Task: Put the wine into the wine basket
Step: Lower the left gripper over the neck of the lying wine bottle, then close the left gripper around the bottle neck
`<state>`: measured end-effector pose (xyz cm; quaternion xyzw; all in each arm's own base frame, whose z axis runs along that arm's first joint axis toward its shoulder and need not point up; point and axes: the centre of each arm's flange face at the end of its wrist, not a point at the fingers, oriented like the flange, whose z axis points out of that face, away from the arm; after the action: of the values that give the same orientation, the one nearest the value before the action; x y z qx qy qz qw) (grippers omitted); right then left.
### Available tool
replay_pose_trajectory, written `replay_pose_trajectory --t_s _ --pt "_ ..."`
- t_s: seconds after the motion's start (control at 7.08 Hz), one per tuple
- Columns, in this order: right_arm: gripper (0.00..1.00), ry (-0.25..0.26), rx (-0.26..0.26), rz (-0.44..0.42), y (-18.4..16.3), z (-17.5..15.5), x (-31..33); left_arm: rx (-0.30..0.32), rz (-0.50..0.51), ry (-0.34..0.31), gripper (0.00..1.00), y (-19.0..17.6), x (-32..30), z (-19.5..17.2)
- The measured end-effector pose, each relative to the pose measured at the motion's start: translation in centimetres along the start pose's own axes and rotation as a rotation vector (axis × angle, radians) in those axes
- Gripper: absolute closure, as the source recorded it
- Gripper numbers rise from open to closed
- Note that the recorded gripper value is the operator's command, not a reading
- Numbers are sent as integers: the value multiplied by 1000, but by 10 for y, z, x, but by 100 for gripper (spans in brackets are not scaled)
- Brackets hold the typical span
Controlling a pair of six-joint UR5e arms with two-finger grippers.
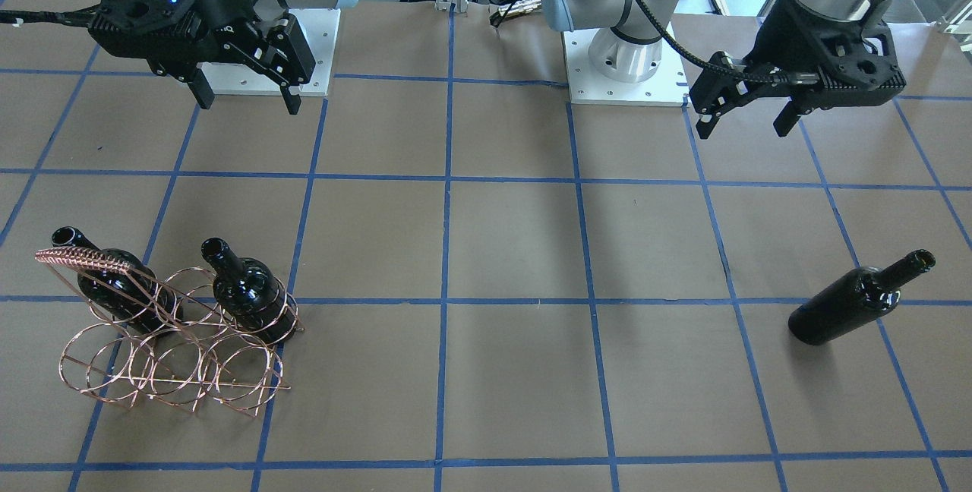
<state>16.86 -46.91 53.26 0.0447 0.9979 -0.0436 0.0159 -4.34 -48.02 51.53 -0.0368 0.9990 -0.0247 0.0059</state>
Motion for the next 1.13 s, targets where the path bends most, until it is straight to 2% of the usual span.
replay_pose_trajectory --t_s 1.13 --pt "0 5 0 -1 1 -1 1 -5 6 7 0 3 7 0"
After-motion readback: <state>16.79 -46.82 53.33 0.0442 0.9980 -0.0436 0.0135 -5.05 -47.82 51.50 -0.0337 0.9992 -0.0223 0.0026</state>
